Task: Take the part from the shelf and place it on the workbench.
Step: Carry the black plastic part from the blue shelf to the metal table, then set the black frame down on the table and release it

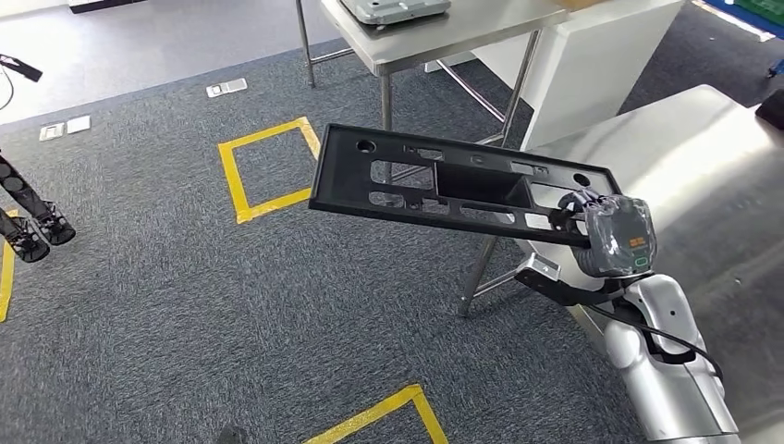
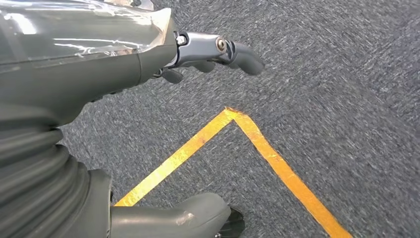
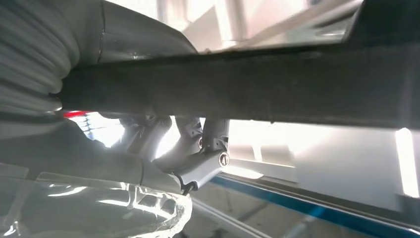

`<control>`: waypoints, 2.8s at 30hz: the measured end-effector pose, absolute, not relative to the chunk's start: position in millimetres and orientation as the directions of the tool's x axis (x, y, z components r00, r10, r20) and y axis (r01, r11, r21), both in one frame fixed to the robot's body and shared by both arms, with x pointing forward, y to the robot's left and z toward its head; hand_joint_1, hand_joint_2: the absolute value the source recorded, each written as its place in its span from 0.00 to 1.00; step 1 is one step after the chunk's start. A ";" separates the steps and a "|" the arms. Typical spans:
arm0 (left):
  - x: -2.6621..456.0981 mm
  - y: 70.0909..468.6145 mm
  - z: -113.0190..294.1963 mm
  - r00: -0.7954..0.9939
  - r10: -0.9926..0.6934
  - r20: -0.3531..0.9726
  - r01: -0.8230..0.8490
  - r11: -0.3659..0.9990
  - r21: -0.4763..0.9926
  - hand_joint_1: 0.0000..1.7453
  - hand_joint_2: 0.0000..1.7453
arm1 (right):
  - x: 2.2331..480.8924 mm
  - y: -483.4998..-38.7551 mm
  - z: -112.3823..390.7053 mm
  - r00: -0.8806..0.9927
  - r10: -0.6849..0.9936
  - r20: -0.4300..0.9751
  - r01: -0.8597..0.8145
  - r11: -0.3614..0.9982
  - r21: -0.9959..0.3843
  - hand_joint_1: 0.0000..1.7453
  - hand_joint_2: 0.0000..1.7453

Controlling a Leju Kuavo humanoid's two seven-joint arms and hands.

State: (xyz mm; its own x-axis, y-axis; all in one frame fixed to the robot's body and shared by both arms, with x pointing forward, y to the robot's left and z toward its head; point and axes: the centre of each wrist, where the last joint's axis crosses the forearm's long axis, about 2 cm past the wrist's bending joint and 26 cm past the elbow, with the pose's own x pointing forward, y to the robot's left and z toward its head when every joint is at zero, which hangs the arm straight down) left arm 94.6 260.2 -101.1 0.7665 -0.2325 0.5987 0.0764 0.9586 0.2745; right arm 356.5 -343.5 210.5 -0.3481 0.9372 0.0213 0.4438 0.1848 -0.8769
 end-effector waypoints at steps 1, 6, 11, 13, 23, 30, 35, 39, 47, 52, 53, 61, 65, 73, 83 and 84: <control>95.0 260.2 -101.0 0.766 -0.233 0.599 0.075 0.958 0.277 0.00 1.00 | 357.3 -345.8 210.8 -0.323 0.946 0.025 0.447 0.176 -0.877 1.00 1.00; 87.8 259.8 -102.4 0.777 -0.227 0.587 0.068 0.958 0.280 0.00 1.00 | 363.0 -357.3 211.5 -0.247 0.968 0.048 0.457 0.160 -0.875 1.00 1.00; 84.1 260.7 -103.1 0.783 -0.218 0.582 0.055 0.957 0.285 0.00 1.00 | 365.1 -361.1 207.5 -0.233 0.972 0.043 0.448 0.147 -0.882 1.00 1.00; 83.5 260.9 -103.3 0.784 -0.215 0.582 0.052 0.957 0.285 0.00 1.00 | 366.7 -362.0 208.3 -0.223 0.974 0.042 0.449 0.141 -0.882 1.00 1.00; 81.3 257.8 -103.5 0.751 -0.227 0.620 0.057 0.958 0.282 0.00 1.00 | 368.0 -388.5 203.8 -0.045 0.999 0.003 0.475 0.023 -0.880 1.00 1.00; 80.9 256.1 -103.1 0.677 -0.252 0.692 0.027 0.947 0.319 0.00 1.00 | 363.0 -402.5 199.3 0.043 0.999 -0.026 0.481 -0.044 -0.875 1.00 1.00; 83.4 255.4 -102.5 0.652 -0.255 0.714 0.017 0.946 0.323 0.00 1.00 | 362.4 -409.1 199.0 0.073 0.997 -0.039 0.475 -0.069 -0.877 1.00 1.00; 80.2 255.2 -103.1 0.656 -0.251 0.712 0.014 0.947 0.321 0.00 1.00 | 362.8 -408.1 197.3 0.075 0.997 -0.034 0.470 -0.065 -0.880 1.00 1.00; 82.0 255.8 -102.7 0.643 -0.233 0.730 -0.026 0.945 0.325 0.00 1.00 | 367.6 -409.7 197.3 0.092 0.994 -0.058 0.454 -0.094 -0.886 1.00 1.00; 81.7 254.6 -102.6 0.637 -0.230 0.735 -0.034 0.945 0.325 0.00 1.00 | 380.5 -415.0 202.5 0.124 0.988 -0.087 0.441 -0.133 -0.888 1.00 1.00; 81.2 254.2 -102.7 0.637 -0.230 0.735 -0.033 0.945 0.324 0.00 1.00 | 384.9 -415.3 203.7 0.132 0.987 -0.092 0.431 -0.141 -0.891 1.00 1.00; 83.7 253.9 -102.2 0.631 -0.243 0.737 -0.018 0.945 0.327 0.00 1.00 | 428.6 -410.8 219.4 0.202 0.969 -0.143 0.331 -0.205 -0.921 1.00 1.00; 83.7 254.7 -102.2 0.630 -0.250 0.736 -0.014 0.943 0.332 0.00 1.00 | 447.6 -406.8 230.1 0.223 0.961 -0.163 0.287 -0.225 -0.931 1.00 1.00; 84.1 254.8 -102.2 0.627 -0.257 0.735 -0.006 0.943 0.334 0.00 1.00 | 469.0 -405.3 251.9 0.255 0.947 -0.195 0.216 -0.252 -0.943 1.00 1.00; 83.4 255.0 -102.5 0.639 -0.210 0.740 -0.040 0.952 0.305 0.00 0.00 | 477.0 -401.5 259.9 0.283 0.940 -0.189 0.185 -0.247 -0.951 0.00 1.00; 83.4 255.2 -102.6 0.642 -0.207 0.738 -0.043 0.951 0.305 0.00 0.00 | 477.4 -400.5 259.8 0.283 0.941 -0.188 0.181 -0.245 -0.953 0.00 1.00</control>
State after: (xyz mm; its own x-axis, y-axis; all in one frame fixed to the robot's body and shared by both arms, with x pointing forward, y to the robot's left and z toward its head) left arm 83.4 255.2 -102.6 0.6416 -0.2075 0.7385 -0.0431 0.9515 0.3047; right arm 477.4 -400.5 259.8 0.2833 0.9405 -0.1876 0.1810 -0.2445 -0.9526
